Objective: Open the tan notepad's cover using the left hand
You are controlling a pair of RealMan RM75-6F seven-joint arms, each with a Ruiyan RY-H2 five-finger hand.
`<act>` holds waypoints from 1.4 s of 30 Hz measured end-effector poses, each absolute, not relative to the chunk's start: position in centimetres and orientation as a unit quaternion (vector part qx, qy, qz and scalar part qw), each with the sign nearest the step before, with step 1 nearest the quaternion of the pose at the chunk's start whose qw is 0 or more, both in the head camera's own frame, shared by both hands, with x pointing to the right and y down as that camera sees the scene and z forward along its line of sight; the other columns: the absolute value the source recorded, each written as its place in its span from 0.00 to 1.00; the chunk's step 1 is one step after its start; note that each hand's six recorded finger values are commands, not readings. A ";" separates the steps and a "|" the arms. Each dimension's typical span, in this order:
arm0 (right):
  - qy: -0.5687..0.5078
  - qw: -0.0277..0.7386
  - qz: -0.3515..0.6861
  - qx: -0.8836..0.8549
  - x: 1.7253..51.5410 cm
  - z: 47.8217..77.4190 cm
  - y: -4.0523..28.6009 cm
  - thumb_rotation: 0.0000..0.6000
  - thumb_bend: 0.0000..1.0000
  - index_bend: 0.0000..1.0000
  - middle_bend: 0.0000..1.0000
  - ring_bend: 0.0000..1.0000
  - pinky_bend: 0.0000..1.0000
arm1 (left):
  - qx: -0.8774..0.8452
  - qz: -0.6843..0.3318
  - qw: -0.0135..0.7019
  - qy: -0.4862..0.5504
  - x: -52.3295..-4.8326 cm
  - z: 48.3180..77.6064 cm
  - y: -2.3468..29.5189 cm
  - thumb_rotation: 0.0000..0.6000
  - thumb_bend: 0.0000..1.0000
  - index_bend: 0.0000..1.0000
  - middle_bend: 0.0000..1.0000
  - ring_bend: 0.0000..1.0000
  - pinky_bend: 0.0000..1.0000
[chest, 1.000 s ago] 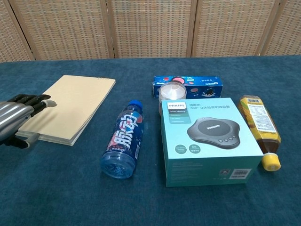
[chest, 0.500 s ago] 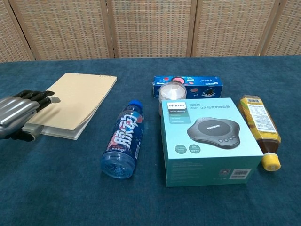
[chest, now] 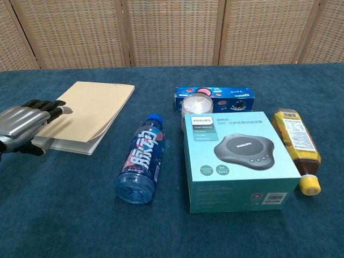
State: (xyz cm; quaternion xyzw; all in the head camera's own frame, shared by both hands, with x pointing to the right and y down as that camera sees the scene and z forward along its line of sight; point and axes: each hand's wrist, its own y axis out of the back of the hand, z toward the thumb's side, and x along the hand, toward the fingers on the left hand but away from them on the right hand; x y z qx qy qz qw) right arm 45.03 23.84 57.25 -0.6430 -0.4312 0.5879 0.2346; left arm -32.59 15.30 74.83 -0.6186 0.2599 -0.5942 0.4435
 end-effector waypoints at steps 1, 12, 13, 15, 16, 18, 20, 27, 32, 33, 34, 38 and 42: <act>-0.432 0.234 0.588 -0.643 45.0 57.2 23.8 1.00 0.05 0.03 0.00 0.00 0.00 | -0.619 -0.594 0.443 0.260 -32.5 74.9 15.2 1.00 0.57 0.00 0.00 0.00 0.00; -0.437 0.233 0.584 -0.643 45.0 57.2 23.6 1.00 0.05 0.03 0.00 0.00 0.00 | -0.617 -0.597 0.440 0.264 -31.5 75.0 13.5 1.00 0.58 0.00 0.00 0.00 0.00; -0.438 0.233 0.583 -0.643 45.0 57.2 23.6 1.00 0.05 0.03 0.00 0.00 0.00 | -0.616 -0.597 0.440 0.264 -31.5 75.1 13.3 1.00 0.58 0.00 0.00 0.00 0.00; -0.440 0.233 0.582 -0.643 45.0 57.2 23.6 1.00 0.05 0.03 0.00 0.00 0.00 | -0.614 -0.599 0.440 0.265 -31.5 75.1 13.1 1.00 0.58 0.00 0.00 0.00 0.00; -0.441 0.233 0.581 -0.643 45.0 57.2 23.6 1.00 0.05 0.03 0.00 0.00 0.00 | -0.613 -0.600 0.440 0.266 -31.5 75.1 13.0 1.00 0.58 0.00 0.00 0.00 0.00; -0.442 0.233 0.580 -0.644 45.0 57.2 23.6 1.00 0.05 0.03 0.00 0.00 0.00 | -0.611 -0.601 0.440 0.267 -31.6 75.1 12.8 1.00 0.59 0.00 0.00 0.00 0.00; -0.443 0.233 0.579 -0.644 45.0 57.1 23.5 1.00 0.05 0.03 0.00 0.00 0.00 | -0.609 -0.603 0.439 0.268 -31.6 75.2 12.6 1.00 0.59 0.00 0.00 0.00 0.00; -0.444 0.234 0.578 -0.644 44.9 57.1 23.5 1.00 0.05 0.03 0.00 0.00 0.00 | -0.605 -0.610 0.438 0.264 -31.6 75.7 11.9 1.00 0.60 0.00 0.00 0.00 0.00; -0.446 0.234 0.577 -0.643 45.0 57.1 23.4 1.00 0.05 0.03 0.00 0.00 0.00 | -0.602 -0.613 0.441 0.259 -31.3 76.0 11.1 1.00 0.60 0.00 0.00 0.00 0.00; -0.446 0.234 0.577 -0.643 45.0 57.1 23.4 1.00 0.05 0.03 0.00 0.00 0.00 | -0.601 -0.614 0.442 0.259 -31.1 76.1 10.9 1.00 0.60 0.00 0.00 0.00 0.00; -0.446 0.233 0.577 -0.643 45.0 57.1 23.4 1.00 0.05 0.03 0.00 0.00 0.00 | -0.600 -0.614 0.443 0.259 -31.1 76.2 10.8 1.00 0.60 0.00 0.00 0.00 0.00; -0.446 0.233 0.576 -0.644 44.9 57.1 23.4 1.00 0.05 0.03 0.00 0.00 0.00 | -0.597 -0.616 0.445 0.259 -30.8 76.4 10.1 1.00 0.61 0.00 0.00 0.00 0.00; -0.448 0.233 0.576 -0.643 44.9 57.1 23.4 1.00 0.05 0.03 0.00 0.00 0.00 | -0.593 -0.620 0.440 0.265 -30.7 76.7 9.3 1.00 0.61 0.01 0.00 0.00 0.00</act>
